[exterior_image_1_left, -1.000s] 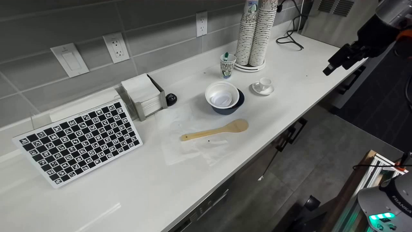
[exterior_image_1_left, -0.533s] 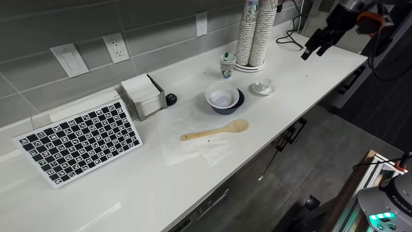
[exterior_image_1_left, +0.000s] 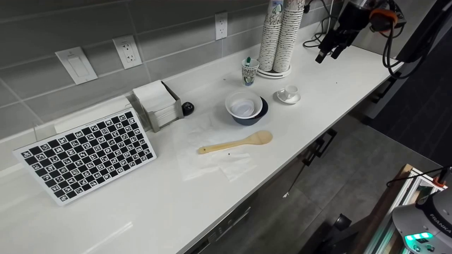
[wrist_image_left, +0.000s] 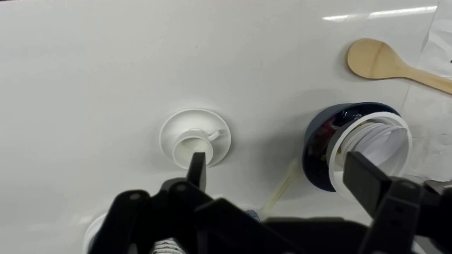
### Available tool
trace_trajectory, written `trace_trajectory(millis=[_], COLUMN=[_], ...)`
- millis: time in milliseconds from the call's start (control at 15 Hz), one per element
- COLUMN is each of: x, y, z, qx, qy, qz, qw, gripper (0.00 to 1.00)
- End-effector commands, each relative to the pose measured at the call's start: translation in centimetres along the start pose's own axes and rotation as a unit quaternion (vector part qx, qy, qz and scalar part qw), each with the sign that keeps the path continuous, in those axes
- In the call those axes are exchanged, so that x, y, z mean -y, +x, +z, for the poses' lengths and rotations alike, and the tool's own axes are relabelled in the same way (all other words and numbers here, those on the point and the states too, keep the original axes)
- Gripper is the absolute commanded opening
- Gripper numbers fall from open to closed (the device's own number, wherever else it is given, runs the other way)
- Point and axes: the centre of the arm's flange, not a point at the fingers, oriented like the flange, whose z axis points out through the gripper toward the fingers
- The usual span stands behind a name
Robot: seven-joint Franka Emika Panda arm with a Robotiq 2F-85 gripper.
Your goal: Put the white mug in the stacked bowls on the left.
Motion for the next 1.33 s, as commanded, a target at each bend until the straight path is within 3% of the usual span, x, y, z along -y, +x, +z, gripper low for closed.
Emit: trace_trajectory(millis=[0, 400, 933, 1000, 1067, 1267], x=[0.0, -0.6, -0.1, 0.5, -0.5, -0.4], y=[0.0, 4.9, 11.6, 12.1, 9.2, 9.6], z=[-0.1, 4.8, 13.8, 14.0, 13.5, 14.6], qx=[0.0, 0.041, 0.08, 0.087, 0.076, 0.082], qy=[0.0, -0.035, -0.123, -0.119, -0.105, -0.106], qz=[0.0, 0.094, 0.071, 0.067, 0.071, 0.069], qw=[1.0, 0.9941, 0.9866, 0.9868, 0.989, 0.9885], gripper=[1.0, 1.0, 1.0, 1.0, 1.0, 1.0])
